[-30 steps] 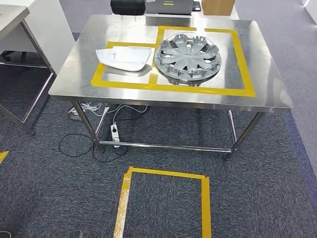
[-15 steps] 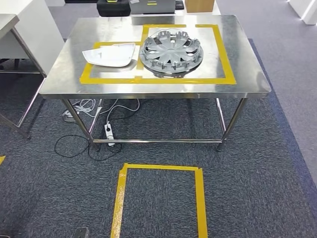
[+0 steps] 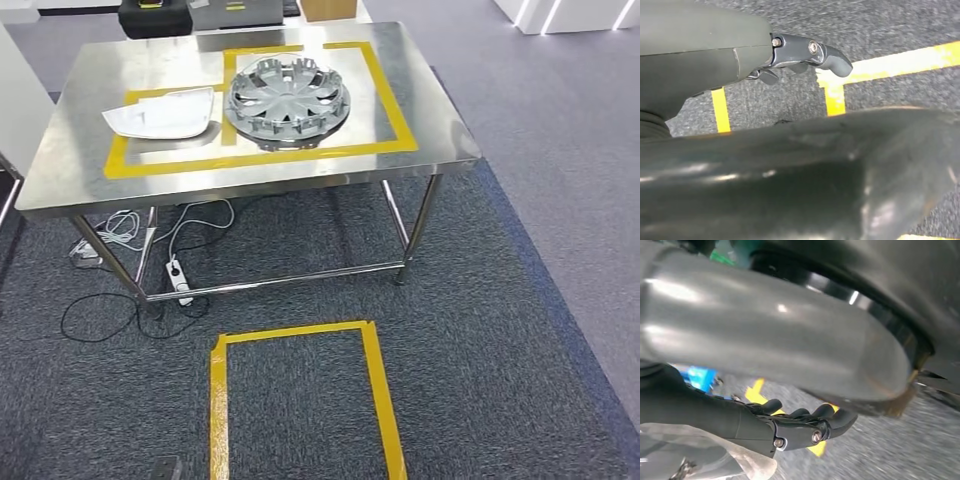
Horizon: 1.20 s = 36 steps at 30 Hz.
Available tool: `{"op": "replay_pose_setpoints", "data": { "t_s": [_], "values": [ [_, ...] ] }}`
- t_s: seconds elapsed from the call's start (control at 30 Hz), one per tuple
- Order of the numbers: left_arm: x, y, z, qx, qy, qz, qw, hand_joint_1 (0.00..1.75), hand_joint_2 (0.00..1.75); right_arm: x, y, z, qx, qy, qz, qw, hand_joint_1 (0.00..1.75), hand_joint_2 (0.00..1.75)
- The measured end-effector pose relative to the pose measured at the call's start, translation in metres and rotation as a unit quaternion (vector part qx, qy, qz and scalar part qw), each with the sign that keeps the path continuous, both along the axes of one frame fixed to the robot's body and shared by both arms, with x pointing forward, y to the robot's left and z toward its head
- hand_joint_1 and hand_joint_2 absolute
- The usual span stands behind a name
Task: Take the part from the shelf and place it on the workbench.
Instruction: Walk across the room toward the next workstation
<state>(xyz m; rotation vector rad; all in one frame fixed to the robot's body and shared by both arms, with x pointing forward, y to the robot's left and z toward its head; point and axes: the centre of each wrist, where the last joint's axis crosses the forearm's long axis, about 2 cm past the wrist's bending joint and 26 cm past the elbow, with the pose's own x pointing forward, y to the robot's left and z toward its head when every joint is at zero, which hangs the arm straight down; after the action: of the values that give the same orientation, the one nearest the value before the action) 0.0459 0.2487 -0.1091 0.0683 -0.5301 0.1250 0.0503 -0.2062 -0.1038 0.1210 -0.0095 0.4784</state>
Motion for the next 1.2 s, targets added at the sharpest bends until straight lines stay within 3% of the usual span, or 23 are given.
{"op": "replay_pose_setpoints", "data": {
  "t_s": [0.5, 0.8, 1.2],
  "values": [
    [-0.002, 0.001, 0.000, 0.001, 0.006, -0.005, 1.000, 0.00, 0.00, -0.002, 0.000, 0.000, 0.008, -0.006, -0.023, 1.000, 0.00, 0.00],
    [-0.001, -0.010, 0.001, -0.009, 0.023, -0.026, 0.999, 0.00, 0.00, -0.006, -0.007, -0.002, 0.010, -0.036, -0.094, 0.995, 0.00, 0.00],
    [0.002, -0.014, 0.002, -0.009, 0.001, -0.042, 0.999, 0.00, 0.00, -0.014, -0.016, -0.004, -0.026, -0.040, -0.115, 0.992, 0.00, 0.00]
  ]
}}
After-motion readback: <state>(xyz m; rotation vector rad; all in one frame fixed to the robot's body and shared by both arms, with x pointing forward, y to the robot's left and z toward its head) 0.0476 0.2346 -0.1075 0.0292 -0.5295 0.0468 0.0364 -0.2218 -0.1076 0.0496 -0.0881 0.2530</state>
